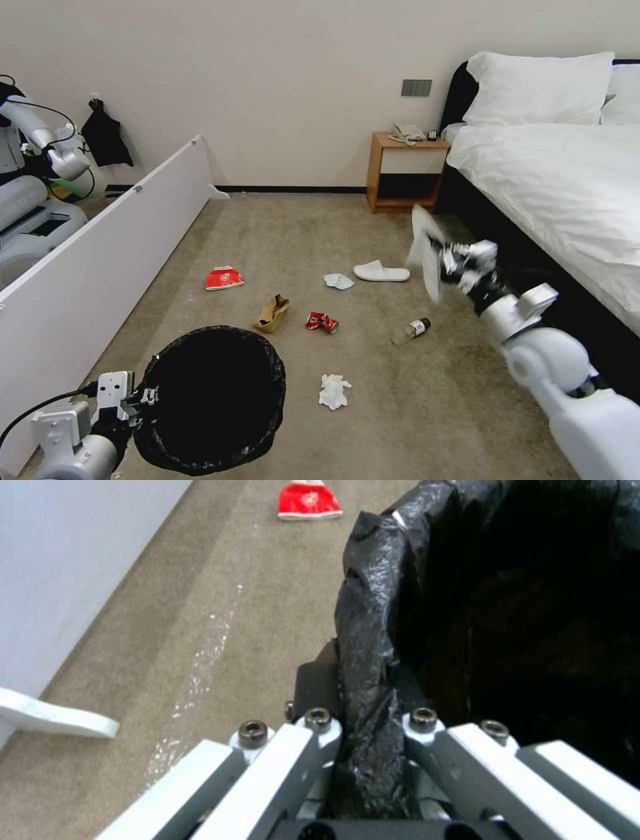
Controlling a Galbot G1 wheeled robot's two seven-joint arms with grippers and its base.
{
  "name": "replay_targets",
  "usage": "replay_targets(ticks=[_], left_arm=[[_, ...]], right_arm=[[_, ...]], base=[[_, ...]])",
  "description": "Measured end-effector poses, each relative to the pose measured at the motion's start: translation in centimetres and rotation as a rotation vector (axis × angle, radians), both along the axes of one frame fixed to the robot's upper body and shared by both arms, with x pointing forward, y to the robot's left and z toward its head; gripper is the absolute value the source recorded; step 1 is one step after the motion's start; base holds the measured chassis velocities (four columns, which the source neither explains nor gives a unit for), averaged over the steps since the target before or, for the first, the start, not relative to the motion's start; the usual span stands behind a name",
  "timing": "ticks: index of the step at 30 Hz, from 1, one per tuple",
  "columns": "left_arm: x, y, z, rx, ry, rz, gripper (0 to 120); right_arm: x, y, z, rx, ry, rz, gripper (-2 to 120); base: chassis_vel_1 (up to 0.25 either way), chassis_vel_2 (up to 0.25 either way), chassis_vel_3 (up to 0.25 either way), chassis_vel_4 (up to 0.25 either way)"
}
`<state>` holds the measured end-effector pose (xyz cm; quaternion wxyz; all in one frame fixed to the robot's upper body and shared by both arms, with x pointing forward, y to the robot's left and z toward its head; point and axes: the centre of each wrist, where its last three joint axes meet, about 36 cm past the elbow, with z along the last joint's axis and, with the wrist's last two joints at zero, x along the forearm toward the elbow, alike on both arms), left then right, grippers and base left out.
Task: Pick up the trash bin, then pick up the garbage from the floor and place it into the trash bin.
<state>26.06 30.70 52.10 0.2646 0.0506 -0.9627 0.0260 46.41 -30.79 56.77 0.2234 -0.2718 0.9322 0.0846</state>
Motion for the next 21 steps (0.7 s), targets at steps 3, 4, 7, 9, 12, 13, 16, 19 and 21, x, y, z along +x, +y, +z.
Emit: replay_targets(ticks=[3,4,7,9,12,13,16,19,21], left_arm=[[-0.1,0.0,0.0,0.002,0.004,0.0,4],[-0.2,0.0,0.0,0.003,0.005,-0.001,4],[-0.4,-0.1,0.2,0.002,0.004,-0.004,4],[-0.4,-0.2,0.2,0.002,0.003,-0.005,4],[-0.6,-0.3,0.4,-0.001,-0.001,-0.004,4],[-0.6,-0.3,0.4,-0.001,-0.001,-0.004,4],[-0.6,-0.3,0.4,-0.001,0.0,-0.001,4],[-0.7,-0.3,0.4,-0.002,-0.002,0.0,4],[-0.7,-0.4,0.5,-0.004,-0.003,-0.003,4]], right_arm=[[-0.2,1.7,3.3,0.084,-0.09,0.11,1],[-0.4,2.5,4.7,0.118,-0.122,0.163,1],[-0.8,4.5,6.9,0.166,-0.172,0.262,1],[-0.9,5.5,7.4,0.181,-0.185,0.305,1],[-0.5,8.8,7.6,0.21,-0.207,0.456,1],[-0.5,8.8,7.6,0.21,-0.207,0.456,1],[0.0,10.9,7.1,0.225,-0.189,0.532,1],[0.6,13.3,6.7,0.241,-0.171,0.603,1],[1.2,16.2,6.0,0.259,-0.148,0.671,1]], base=[[0.0,0.0,0.0,0.0],[0.0,0.0,0.0,0.0],[0.0,0.0,0.0,0.0],[0.0,0.0,0.0,0.0],[0.0,0.0,0.0,0.0],[0.0,0.0,0.0,0.0],[0.0,0.0,0.0,0.0],[0.0,0.0,0.0,0.0],[0.0,0.0,0.0,0.0]])
